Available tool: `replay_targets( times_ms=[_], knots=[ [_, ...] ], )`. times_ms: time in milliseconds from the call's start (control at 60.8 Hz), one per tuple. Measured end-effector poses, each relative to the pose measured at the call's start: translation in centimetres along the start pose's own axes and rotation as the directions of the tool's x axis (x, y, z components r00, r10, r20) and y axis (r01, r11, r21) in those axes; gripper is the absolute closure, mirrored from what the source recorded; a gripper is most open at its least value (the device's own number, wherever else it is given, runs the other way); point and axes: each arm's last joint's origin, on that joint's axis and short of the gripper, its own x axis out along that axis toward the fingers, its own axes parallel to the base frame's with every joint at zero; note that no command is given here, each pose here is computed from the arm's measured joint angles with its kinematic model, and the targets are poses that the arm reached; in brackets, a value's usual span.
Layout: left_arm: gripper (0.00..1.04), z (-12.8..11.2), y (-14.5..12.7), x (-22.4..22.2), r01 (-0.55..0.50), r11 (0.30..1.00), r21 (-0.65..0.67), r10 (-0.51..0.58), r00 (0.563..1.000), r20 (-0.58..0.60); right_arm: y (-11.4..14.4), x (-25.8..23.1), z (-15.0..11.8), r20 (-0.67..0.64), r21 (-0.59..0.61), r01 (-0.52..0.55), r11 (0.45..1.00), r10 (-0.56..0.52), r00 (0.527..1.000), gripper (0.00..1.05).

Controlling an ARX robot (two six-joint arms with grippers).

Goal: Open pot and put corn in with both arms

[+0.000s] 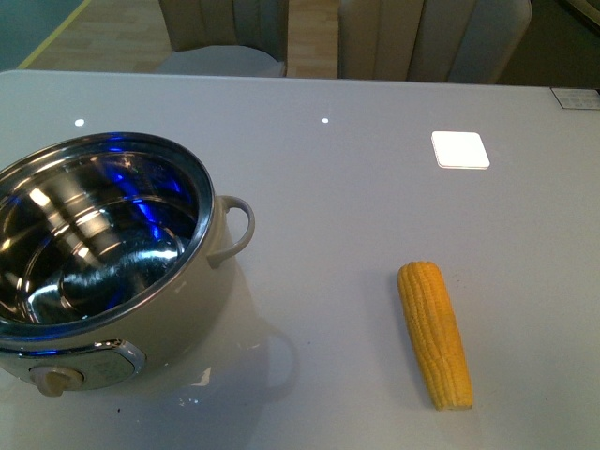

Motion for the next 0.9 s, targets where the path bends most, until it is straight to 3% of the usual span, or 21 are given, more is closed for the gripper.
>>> replay_targets(
  times_ms=[904],
  knots=[
    [0.61, -6.7, -0.9, 7.0, 0.043, 0.999, 0.026, -0.041, 0.996, -0.085, 0.0, 0.0, 0.0, 0.000, 0.000, 0.000, 1.000, 0.000, 1.000, 0.09]
  ],
)
